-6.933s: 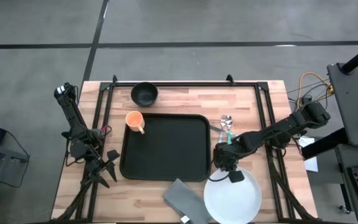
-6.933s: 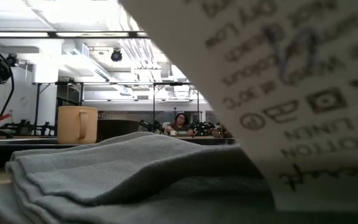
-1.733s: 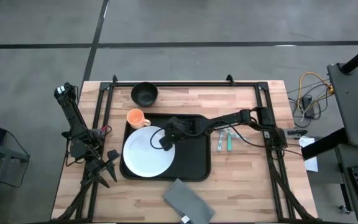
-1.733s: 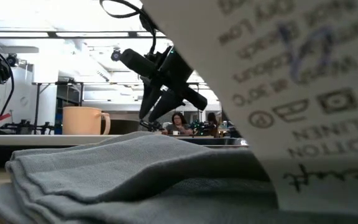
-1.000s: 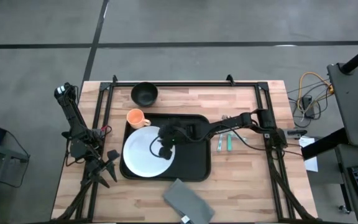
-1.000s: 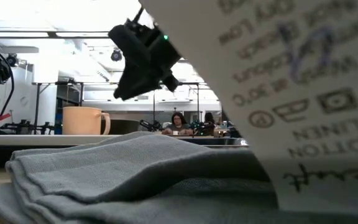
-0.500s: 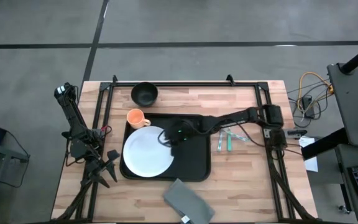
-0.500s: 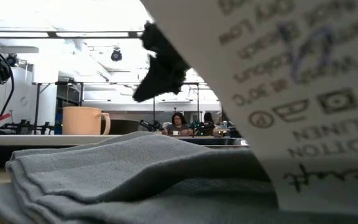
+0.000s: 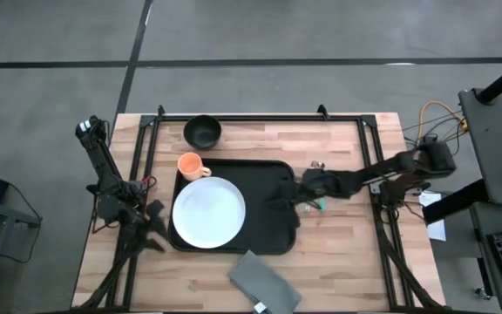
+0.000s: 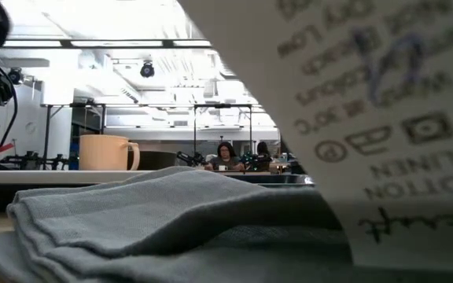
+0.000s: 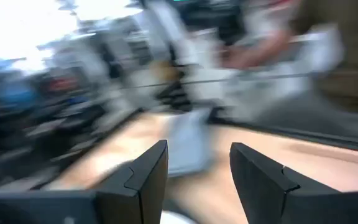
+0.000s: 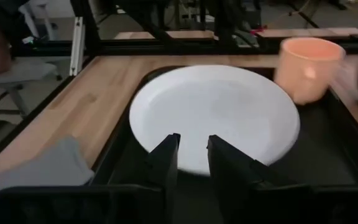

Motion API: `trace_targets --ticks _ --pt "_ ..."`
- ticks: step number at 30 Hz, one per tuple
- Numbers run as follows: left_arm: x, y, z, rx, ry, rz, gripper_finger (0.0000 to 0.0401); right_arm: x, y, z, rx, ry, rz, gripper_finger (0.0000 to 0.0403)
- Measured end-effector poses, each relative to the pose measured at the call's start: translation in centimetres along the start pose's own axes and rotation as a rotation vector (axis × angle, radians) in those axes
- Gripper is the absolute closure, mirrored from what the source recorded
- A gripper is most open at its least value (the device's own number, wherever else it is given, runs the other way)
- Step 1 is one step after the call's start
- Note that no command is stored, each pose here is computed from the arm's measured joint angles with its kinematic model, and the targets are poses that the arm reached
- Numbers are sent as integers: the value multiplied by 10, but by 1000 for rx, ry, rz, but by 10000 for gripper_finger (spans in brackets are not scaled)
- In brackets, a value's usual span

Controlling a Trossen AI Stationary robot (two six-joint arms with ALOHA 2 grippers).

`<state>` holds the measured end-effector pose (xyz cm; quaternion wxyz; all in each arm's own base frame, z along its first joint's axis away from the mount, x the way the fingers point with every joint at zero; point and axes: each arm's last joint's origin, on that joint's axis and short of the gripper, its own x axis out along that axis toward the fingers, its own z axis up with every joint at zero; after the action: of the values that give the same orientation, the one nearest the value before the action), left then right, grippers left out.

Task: Set up tray
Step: Put the black bowl on top of the white plate

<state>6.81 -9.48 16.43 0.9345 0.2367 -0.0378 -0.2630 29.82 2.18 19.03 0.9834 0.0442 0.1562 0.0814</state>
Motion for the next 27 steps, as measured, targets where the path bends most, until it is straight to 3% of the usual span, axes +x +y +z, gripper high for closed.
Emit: trace_targets --ticks 5,8,13,15,21,27 --pt "-3 21 9 -171 33 456 246 -23 2 -4 -13 -27 -8 334" --pt "-5 28 9 -258 60 612 246 -34 5 -7 -97 -57 29 335" --pt "-3 28 8 -193 78 588 246 -59 19 -15 -318 -266 433 328" --pt "-2 29 8 -194 72 590 246 -72 22 -20 -362 -331 524 325" --pt "-3 39 11 -241 41 674 246 -94 22 -37 -308 -359 504 318" --pt "-1 47 6 -211 86 749 246 -108 22 -51 -347 -367 497 320"
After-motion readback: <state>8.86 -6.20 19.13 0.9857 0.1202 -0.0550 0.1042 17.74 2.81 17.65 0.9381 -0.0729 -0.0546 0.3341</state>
